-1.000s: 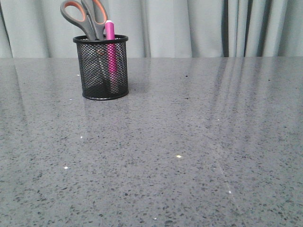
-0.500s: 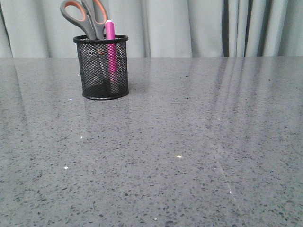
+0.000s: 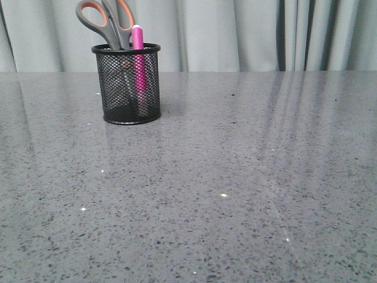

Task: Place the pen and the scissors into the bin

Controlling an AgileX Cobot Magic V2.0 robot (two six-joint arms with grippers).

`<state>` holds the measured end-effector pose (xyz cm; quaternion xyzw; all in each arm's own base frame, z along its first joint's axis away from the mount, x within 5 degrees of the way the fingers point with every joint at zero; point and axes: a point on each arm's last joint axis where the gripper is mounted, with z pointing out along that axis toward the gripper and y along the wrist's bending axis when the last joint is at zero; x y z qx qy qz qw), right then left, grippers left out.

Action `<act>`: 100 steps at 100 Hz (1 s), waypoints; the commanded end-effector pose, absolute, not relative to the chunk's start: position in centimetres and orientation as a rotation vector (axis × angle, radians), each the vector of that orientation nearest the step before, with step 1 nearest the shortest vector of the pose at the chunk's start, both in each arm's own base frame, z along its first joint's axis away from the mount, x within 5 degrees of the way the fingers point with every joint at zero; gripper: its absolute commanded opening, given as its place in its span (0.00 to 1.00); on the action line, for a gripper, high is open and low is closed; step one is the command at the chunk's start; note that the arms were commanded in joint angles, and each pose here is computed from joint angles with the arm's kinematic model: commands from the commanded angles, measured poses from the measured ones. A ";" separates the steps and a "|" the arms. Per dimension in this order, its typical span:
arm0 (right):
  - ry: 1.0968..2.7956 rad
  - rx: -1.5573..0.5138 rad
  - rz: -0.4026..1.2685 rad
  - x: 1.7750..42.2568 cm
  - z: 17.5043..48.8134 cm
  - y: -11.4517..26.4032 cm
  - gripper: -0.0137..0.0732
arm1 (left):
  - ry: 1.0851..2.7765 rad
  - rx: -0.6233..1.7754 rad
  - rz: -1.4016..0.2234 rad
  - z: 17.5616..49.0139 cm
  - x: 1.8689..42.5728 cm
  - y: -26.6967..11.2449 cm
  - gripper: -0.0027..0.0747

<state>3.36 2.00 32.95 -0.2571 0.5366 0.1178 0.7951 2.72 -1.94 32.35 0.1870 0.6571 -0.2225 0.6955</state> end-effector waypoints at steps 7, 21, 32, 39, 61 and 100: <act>1.092 -0.551 0.278 3.0 34.0 2.1 0.08 | 1.317 0.403 -0.444 31.4 3.7 -2.5 0.02; 1.092 -0.551 0.278 3.0 34.0 2.1 0.08 | 1.427 0.299 -0.337 26.9 5.1 -2.3 0.02; 1.092 -0.551 0.278 3.0 34.0 2.1 0.08 | 1.500 0.168 -0.326 24.3 5.1 -1.8 0.02; 1.092 -0.551 0.278 3.0 34.0 2.1 0.08 | 1.525 0.144 -0.297 22.6 4.8 -1.5 0.02; 1.092 -0.551 0.278 3.0 34.0 2.1 0.08 | 1.697 0.188 -0.224 18.6 5.2 -1.6 0.02; 1.092 -0.551 0.278 3.0 34.0 2.1 0.08 | 1.735 0.209 -0.212 18.3 5.2 -1.6 0.02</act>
